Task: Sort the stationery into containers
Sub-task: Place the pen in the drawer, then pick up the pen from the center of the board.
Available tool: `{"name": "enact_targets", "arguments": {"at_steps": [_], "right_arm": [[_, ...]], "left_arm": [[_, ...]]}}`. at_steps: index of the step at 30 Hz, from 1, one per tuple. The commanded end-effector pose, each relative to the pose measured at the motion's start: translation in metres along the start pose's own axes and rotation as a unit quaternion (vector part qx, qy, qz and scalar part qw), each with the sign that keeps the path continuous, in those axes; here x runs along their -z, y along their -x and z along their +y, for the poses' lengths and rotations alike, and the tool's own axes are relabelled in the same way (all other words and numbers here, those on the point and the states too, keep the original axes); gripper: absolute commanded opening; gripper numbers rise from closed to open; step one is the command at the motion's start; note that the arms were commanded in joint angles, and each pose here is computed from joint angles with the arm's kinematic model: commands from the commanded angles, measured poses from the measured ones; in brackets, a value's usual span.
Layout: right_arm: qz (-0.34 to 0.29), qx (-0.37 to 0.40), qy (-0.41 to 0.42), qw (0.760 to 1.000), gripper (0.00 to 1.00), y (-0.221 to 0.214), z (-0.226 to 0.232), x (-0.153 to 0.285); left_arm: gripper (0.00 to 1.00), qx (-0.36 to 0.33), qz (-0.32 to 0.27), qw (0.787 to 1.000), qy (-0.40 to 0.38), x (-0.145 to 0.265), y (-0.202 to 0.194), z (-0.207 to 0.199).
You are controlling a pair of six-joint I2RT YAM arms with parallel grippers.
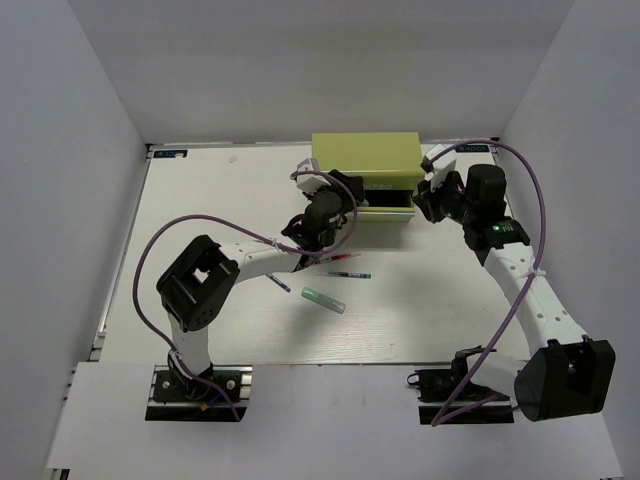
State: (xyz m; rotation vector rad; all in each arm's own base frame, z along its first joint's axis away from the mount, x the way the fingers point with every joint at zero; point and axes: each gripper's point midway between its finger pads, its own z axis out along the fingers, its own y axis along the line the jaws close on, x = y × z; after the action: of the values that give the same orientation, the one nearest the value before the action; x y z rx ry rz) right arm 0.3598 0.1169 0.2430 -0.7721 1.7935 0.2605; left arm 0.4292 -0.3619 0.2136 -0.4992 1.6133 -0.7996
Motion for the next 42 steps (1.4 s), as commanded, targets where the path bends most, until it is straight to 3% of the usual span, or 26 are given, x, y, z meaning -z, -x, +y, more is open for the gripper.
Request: {"name": "enact_targets", "arguments": {"at_steps": [1,7,13,17,22,26,29,30,32,35,36,39,42], "right_arm": [[-0.022,0.014,0.019,0.999,0.31,0.011,0.004,0.002],[-0.024,0.034,0.072,0.997,0.39,0.01,0.022,0.001],[-0.029,0.089,0.226,0.97,0.51,-0.001,0.073,0.013],[-0.033,0.08,0.28,0.956,0.52,-0.005,0.092,0.016],[-0.032,0.079,0.317,0.945,0.52,-0.006,0.103,0.015],[-0.054,0.138,0.363,0.92,0.52,-0.008,0.123,0.016],[-0.053,0.162,0.406,0.898,0.52,-0.016,0.147,0.012],[-0.049,0.169,0.408,0.896,0.52,-0.018,0.15,0.009],[-0.025,0.172,0.442,0.88,0.52,-0.031,0.174,-0.002],[0.006,0.195,0.459,0.867,0.52,-0.045,0.202,-0.014],[0.037,0.193,0.457,0.867,0.52,-0.057,0.211,-0.023],[0.076,0.188,0.471,0.858,0.58,-0.067,0.239,-0.027],[0.128,0.162,0.49,0.847,0.61,-0.084,0.266,-0.033]], "left_arm": [[0.77,-0.005,-0.005,1.0,-0.003,0.005,0.007,-0.006],[0.83,-0.007,-0.005,1.0,-0.018,0.005,0.013,-0.018],[0.83,-0.022,-0.017,0.998,-0.052,0.019,0.041,-0.048],[0.83,-0.045,-0.016,0.999,-0.016,0.033,0.056,-0.036],[0.87,-0.063,-0.059,0.995,0.051,0.05,0.093,-0.005],[0.86,-0.095,-0.073,0.989,0.086,0.078,0.124,0.008],[0.71,-0.107,-0.037,0.988,0.108,0.108,0.13,0.026],[0.68,-0.13,-0.006,0.982,0.137,0.12,0.12,0.052],[0.58,-0.098,0.021,0.986,0.134,0.145,0.121,0.059],[0.62,-0.059,0.076,0.982,0.166,0.186,0.103,0.098],[0.72,-0.062,0.107,0.972,0.201,0.204,0.086,0.128],[0.8,0.001,0.121,0.967,0.224,0.235,0.079,0.154],[0.85,0.02,0.131,0.962,0.237,0.255,0.075,0.172]]}}
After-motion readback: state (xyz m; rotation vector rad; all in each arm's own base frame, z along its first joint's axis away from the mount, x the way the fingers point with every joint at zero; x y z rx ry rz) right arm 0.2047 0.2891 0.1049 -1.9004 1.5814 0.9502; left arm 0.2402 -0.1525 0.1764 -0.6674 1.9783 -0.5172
